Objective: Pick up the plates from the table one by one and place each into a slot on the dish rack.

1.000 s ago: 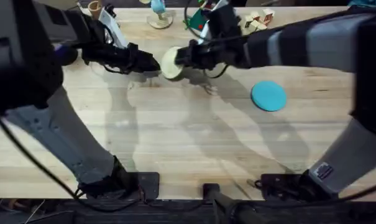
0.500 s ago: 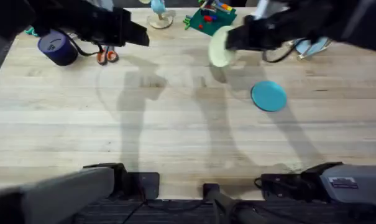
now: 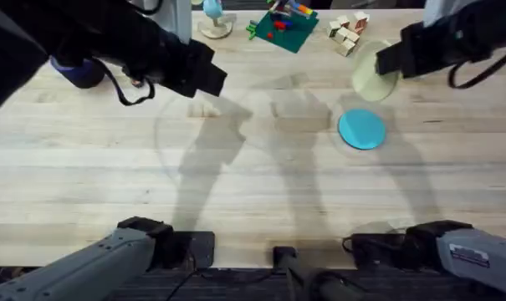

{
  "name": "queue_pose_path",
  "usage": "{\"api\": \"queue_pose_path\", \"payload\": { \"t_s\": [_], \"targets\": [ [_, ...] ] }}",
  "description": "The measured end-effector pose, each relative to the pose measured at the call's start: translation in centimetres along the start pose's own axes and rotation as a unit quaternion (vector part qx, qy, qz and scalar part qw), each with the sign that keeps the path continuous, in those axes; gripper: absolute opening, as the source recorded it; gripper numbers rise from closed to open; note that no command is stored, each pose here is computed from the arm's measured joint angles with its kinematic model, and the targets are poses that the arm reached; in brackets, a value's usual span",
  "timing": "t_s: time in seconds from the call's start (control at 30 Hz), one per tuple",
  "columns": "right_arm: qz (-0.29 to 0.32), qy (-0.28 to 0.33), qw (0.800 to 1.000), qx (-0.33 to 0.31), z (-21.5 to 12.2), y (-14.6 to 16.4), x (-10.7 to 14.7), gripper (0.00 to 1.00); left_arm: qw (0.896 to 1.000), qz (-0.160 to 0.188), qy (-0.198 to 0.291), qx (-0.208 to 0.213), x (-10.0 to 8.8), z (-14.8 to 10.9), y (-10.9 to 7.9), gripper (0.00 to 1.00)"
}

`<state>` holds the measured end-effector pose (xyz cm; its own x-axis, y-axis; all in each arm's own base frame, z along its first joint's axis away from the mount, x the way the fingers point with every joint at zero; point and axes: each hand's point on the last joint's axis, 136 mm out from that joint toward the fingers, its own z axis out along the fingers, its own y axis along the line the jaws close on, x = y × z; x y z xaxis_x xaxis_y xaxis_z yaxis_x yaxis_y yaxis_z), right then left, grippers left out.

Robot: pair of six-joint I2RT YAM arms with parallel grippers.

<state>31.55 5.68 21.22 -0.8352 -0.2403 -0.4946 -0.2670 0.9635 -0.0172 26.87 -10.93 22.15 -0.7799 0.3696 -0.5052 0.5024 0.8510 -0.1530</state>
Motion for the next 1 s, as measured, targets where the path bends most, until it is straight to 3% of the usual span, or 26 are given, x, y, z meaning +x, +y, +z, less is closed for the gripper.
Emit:
{"api": "queue_pose_path", "payload": {
  "t_s": [0.07, 0.1, 0.27, 0.3, 0.57, 1.0],
  "targets": [
    [-0.014, -0.004, 1.0, 0.012, -0.7, -0.5, -0.4, 0.031, 1.0, 0.004, 0.002, -0.003, 0.0, 0.0, -0.2, 0.049],
    [-0.022, -0.007, 1.0, 0.015, -1.0, -0.6, -0.6, 0.031, 1.0, 0.004, 0.003, -0.005, 0.0, 0.1, -0.2, 0.125],
    [-0.052, -0.006, 0.998, 0.036, -1.9, -1.3, -0.9, 0.031, 1.0, -0.001, 0.005, -0.011, 0.1, 0.1, 0.0, 0.884],
    [-0.057, -0.003, 0.997, 0.045, -2.1, -1.6, -0.8, 0.032, 1.0, -0.003, 0.005, -0.012, 0.1, 0.1, 0.0, 0.964],
    [-0.095, -0.015, 0.989, 0.109, -4.2, -4.0, -2.2, 0.031, 1.0, -0.003, 0.006, -0.017, 0.2, 0.1, 0.2, 0.995],
    [-0.037, -0.064, 0.975, 0.208, -8.7, -13.8, -5.0, 0.031, 1.0, -0.003, 0.006, -0.017, 0.2, 0.1, 0.2, 0.996]
  ]
}}
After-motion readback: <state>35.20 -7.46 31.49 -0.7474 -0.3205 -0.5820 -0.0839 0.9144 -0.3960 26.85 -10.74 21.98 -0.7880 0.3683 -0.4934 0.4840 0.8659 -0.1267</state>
